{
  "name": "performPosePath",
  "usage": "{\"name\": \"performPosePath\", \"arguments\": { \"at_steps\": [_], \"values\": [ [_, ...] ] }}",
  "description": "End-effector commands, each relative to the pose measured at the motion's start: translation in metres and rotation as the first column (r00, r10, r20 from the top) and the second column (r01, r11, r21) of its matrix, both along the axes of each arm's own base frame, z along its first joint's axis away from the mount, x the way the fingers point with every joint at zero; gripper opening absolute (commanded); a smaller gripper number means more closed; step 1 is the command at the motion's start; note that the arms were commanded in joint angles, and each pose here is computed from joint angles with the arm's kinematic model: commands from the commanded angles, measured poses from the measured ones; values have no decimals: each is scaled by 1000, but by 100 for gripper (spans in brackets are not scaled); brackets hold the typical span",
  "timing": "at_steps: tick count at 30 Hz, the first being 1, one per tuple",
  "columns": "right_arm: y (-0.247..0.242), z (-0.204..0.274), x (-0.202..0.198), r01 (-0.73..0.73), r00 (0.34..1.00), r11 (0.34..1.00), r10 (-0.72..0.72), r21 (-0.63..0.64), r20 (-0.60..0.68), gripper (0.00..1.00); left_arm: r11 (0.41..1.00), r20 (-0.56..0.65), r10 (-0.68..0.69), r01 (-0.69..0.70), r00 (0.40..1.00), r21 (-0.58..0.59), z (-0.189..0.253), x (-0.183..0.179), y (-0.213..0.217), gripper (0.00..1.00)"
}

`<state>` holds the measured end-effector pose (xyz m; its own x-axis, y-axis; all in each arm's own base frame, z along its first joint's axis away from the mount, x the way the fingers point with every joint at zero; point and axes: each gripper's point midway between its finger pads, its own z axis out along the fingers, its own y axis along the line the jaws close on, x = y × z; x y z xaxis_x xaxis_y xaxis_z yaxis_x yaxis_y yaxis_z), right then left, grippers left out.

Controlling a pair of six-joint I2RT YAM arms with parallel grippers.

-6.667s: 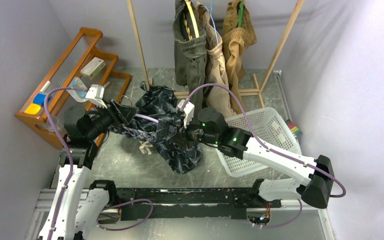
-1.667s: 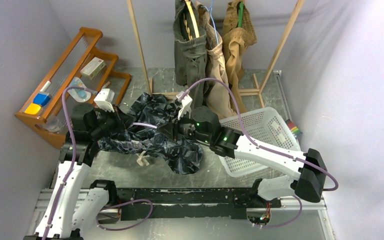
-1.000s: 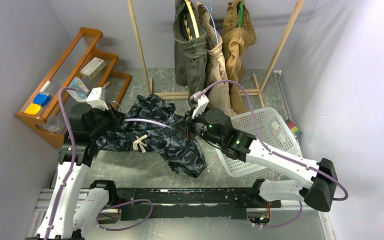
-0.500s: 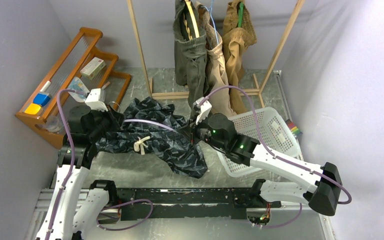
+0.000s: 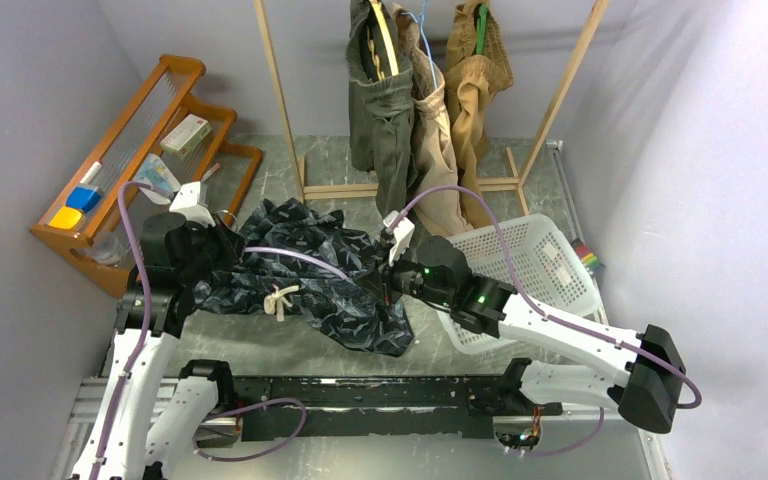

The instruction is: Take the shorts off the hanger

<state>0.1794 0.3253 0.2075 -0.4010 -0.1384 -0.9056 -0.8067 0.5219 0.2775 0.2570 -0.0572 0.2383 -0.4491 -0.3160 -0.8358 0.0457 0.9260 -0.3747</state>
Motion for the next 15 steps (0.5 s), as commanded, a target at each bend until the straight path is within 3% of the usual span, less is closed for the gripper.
{"name": "performPosePath", "arguments": {
  "at_steps": [1,6,11,15],
  "values": [
    [-35,-42,1,72,997,984,-75,-166,-10,1,984,146,179,-177,973,-25,47,16,28,7],
    [-45,-40,6,121,993,975,-121,-186,13,0,974,122,223,-226,967,11,43,14,38,7],
    [-53,-40,12,186,982,969,-184,-162,27,0,974,128,229,-227,965,-29,42,14,35,7],
    [-48,-50,3,140,990,979,-143,-147,-10,0,971,140,238,-235,961,-36,46,15,36,7]
  ]
}}
